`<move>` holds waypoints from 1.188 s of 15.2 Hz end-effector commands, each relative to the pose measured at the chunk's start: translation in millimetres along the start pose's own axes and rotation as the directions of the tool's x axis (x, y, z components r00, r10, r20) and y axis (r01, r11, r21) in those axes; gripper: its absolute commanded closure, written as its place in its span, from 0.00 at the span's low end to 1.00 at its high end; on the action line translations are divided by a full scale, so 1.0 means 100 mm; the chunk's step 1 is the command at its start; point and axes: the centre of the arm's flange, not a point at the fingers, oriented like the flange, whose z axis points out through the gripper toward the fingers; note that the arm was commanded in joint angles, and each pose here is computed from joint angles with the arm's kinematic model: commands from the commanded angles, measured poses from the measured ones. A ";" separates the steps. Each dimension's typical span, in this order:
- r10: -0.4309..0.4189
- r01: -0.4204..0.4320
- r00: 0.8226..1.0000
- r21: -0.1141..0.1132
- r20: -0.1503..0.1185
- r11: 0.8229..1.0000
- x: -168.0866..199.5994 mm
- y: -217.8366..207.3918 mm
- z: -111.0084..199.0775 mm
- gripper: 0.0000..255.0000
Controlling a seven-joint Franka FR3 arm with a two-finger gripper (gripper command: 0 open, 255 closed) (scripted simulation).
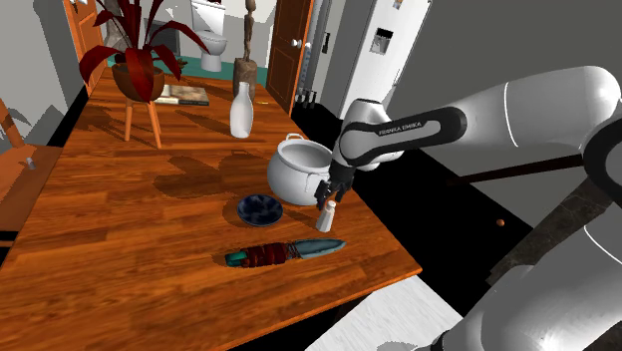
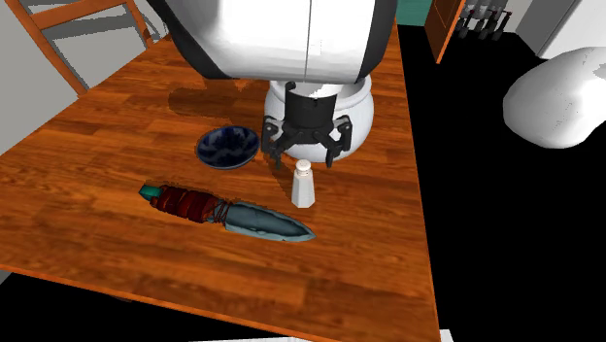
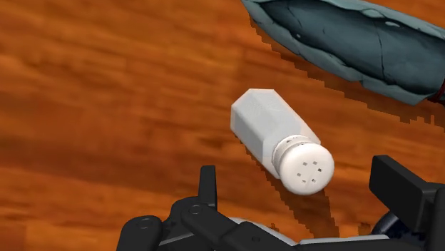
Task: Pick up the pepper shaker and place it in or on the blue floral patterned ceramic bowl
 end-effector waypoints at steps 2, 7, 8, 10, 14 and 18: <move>0.000 0.000 1.000 0.000 0.000 1.000 0.01 0.00 0.02 0.00; 0.000 0.000 1.000 0.000 0.000 1.000 0.01 0.00 0.02 0.00; 0.000 0.000 1.000 0.000 0.000 1.000 0.01 0.00 0.02 1.00; 0.000 0.000 1.000 0.000 0.000 1.000 0.01 0.00 0.02 1.00; 0.000 0.000 1.000 0.000 0.000 1.000 0.01 0.00 0.02 1.00; 0.000 0.000 1.000 0.000 0.000 1.000 0.01 -0.01 -0.03 1.00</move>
